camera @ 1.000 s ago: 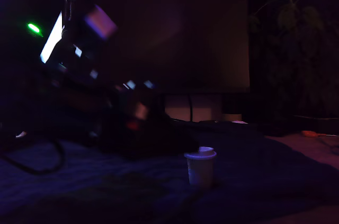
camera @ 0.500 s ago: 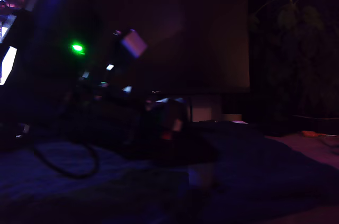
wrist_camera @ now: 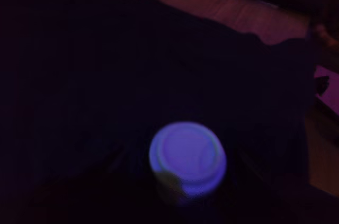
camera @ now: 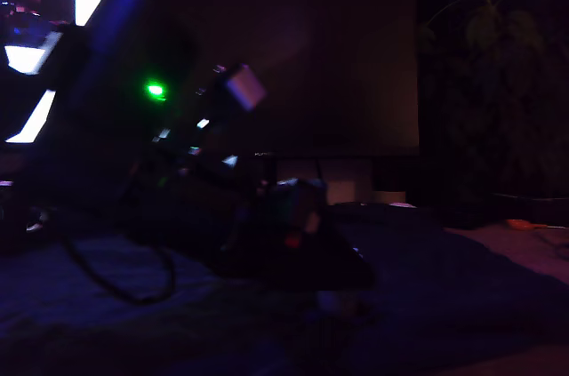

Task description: Pick up the coffee capsules on the table and drop them inside the coffee cup

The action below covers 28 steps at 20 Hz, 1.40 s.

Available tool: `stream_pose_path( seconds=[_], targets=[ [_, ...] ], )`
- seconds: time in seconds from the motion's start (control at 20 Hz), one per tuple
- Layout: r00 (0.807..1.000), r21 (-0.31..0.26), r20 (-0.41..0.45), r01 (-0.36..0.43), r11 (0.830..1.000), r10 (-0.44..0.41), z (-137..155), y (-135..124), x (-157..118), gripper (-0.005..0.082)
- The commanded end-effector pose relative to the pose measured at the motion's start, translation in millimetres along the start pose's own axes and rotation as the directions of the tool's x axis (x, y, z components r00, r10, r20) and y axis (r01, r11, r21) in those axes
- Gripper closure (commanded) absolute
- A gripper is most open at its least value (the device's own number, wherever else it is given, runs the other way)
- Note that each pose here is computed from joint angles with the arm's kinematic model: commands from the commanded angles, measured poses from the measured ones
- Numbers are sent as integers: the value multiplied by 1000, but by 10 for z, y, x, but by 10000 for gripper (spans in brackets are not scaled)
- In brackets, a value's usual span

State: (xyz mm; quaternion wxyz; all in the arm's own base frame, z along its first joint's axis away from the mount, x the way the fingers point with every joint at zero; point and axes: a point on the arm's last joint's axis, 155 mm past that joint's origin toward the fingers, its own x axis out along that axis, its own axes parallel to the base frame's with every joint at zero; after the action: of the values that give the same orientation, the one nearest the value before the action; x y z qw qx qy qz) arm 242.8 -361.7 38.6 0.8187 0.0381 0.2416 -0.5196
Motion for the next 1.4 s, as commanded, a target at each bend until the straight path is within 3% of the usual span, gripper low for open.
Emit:
stream_pose_path(
  seconds=[0.0, 0.4, 0.6, 0.85, 1.35],
  targets=[
    [1000, 12, -23, 4, 1000, -4, -73, -6, 44, 220],
    [997, 5, -82, -9, 1000, 9, -168, 32, 79, 223],
    [996, 5, -81, -29, 1000, 29, -166, 67, 79, 328],
    [995, 3, -89, -34, 999, 35, -186, 78, 77, 550],
    [1000, 19, 6, -28, 999, 28, 107, 47, 44, 557]
  ],
)
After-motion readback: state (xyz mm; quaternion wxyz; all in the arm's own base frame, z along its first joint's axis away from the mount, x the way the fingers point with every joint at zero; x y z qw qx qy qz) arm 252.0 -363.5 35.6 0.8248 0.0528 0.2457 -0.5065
